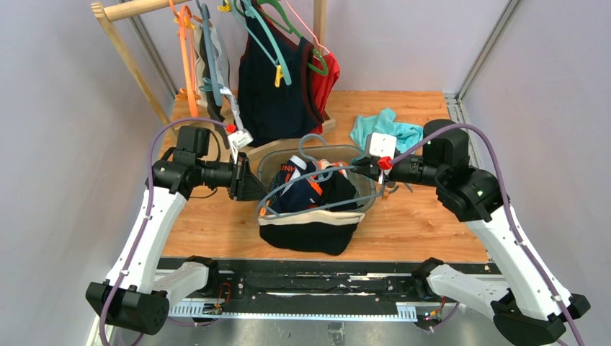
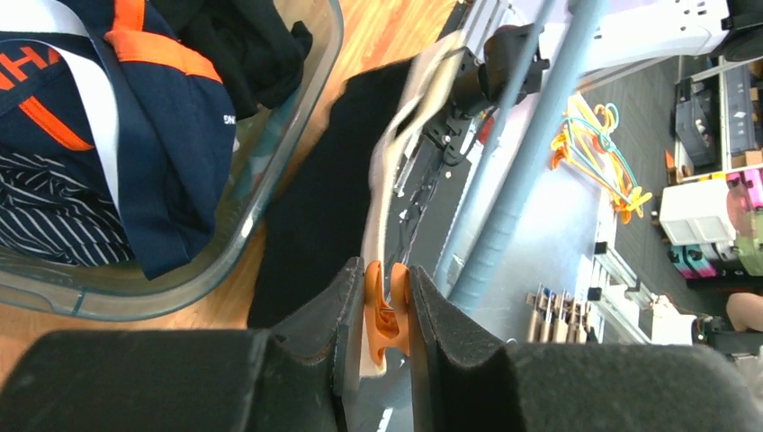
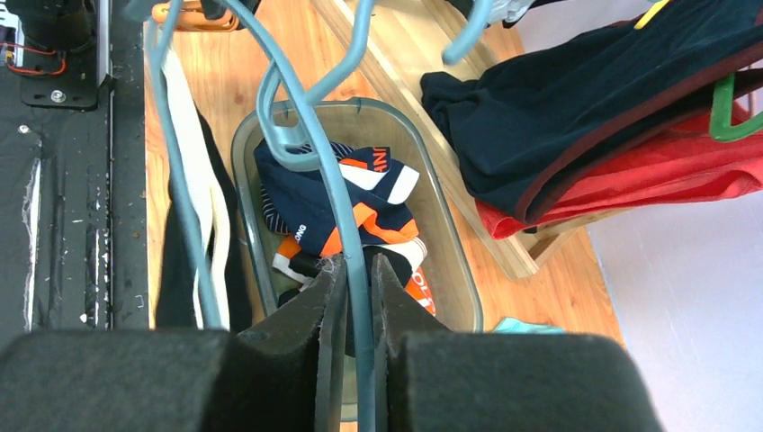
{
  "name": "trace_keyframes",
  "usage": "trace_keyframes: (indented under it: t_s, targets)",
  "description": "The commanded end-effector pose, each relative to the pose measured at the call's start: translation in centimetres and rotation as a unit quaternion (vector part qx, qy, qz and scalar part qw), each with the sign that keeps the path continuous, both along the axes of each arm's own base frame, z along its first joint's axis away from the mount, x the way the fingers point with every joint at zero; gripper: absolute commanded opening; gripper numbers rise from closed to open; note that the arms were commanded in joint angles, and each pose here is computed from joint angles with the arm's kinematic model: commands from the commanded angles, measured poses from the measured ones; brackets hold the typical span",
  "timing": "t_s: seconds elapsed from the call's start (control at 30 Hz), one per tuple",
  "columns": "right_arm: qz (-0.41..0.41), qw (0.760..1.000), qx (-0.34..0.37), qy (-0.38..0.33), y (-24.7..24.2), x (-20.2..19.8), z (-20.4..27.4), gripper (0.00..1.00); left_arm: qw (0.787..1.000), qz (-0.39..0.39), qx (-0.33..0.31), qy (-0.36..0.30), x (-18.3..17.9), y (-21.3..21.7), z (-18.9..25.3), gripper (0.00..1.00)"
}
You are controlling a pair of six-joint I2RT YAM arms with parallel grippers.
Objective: Remove the underwear clipped to the hanger
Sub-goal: Remove the underwear from the hanger, then place the hanger at the clothesline.
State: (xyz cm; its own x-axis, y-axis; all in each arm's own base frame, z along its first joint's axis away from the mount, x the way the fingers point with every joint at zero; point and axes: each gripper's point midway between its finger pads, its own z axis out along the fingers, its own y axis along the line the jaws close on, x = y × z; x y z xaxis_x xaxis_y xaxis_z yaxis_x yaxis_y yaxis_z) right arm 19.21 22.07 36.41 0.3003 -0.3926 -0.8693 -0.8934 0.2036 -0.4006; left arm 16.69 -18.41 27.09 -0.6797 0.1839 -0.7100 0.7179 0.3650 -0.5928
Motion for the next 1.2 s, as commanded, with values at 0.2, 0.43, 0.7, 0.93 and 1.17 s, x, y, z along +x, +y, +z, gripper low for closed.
trace_keyframes:
  t_s: [0.2,0.43,0.7,0.93,1.17]
  targets:
    - [-0.022,0.999,0.044,-0.005,1.3,2.2,2.2,0.01,0.999,0.006,-0.034,-0.002,-0.5,-0.2,2.0,0.10]
    - [-0.025,0.999,0.007,-0.043,0.3,2.5,0.6,0.01,0.999,0.032,-0.032,-0.024,0.1,0.3,2.4,0.00]
    - [0.013,0.997,-0.040,-0.065,-0.9,0.4,-2.4,0.01,0.984,0.137,0.033,-0.105,3.7,3.1,2.7,0.00]
    - [0.007,0.997,-0.048,-0.059,-1.4,0.2,-3.7,0.01,0.939,0.225,0.076,-0.249,6.5,6.0,6.7,0.00]
    - [-0.042,0.996,-0.036,-0.067,-1.7,2.0,-3.3,0.01,0.928,0.137,0.005,-0.346,1.5,3.8,12.0,0.00]
